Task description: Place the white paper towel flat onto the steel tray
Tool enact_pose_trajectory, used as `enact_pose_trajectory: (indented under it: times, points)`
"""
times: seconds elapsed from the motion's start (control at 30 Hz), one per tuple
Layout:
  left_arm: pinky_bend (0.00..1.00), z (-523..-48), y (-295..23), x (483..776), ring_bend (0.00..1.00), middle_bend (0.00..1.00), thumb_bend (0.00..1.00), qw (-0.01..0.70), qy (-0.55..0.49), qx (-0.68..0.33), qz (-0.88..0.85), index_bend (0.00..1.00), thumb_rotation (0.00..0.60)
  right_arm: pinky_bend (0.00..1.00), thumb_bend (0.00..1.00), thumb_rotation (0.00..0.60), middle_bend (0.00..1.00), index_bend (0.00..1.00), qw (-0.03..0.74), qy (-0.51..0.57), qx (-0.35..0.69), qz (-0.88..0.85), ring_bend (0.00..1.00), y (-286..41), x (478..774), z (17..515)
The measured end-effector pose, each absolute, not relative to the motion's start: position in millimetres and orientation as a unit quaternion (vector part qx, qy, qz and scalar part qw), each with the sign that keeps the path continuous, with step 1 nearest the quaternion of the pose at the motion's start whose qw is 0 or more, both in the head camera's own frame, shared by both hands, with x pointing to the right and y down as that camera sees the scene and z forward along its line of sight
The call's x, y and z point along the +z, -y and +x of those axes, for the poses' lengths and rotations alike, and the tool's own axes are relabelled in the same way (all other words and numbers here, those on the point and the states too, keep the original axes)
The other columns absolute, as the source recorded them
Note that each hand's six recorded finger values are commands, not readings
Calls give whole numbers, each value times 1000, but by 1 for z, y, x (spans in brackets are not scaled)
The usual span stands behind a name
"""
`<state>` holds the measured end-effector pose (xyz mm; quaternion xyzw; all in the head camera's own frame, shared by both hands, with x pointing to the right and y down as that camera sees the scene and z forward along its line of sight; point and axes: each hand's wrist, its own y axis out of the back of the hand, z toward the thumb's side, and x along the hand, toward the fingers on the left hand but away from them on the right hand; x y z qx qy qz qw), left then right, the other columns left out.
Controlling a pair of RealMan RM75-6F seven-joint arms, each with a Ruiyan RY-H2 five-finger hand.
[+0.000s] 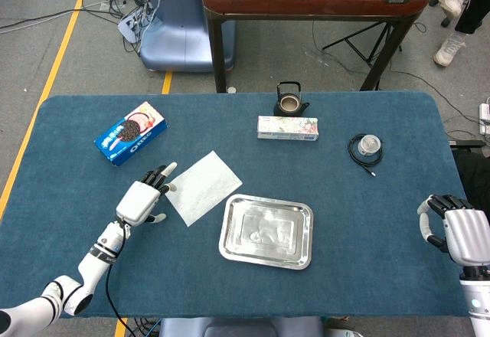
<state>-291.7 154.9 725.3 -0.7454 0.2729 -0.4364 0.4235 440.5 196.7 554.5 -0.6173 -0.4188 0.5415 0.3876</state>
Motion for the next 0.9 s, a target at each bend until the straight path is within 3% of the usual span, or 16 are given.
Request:
enact_pose_trajectory:
  times: [0.9]
  points:
    - [163, -291, -154, 749, 0, 0, 51, 420, -252, -457, -743, 336, 600, 433, 517, 600, 476, 546, 384, 423, 547, -612, 378, -194, 556, 445]
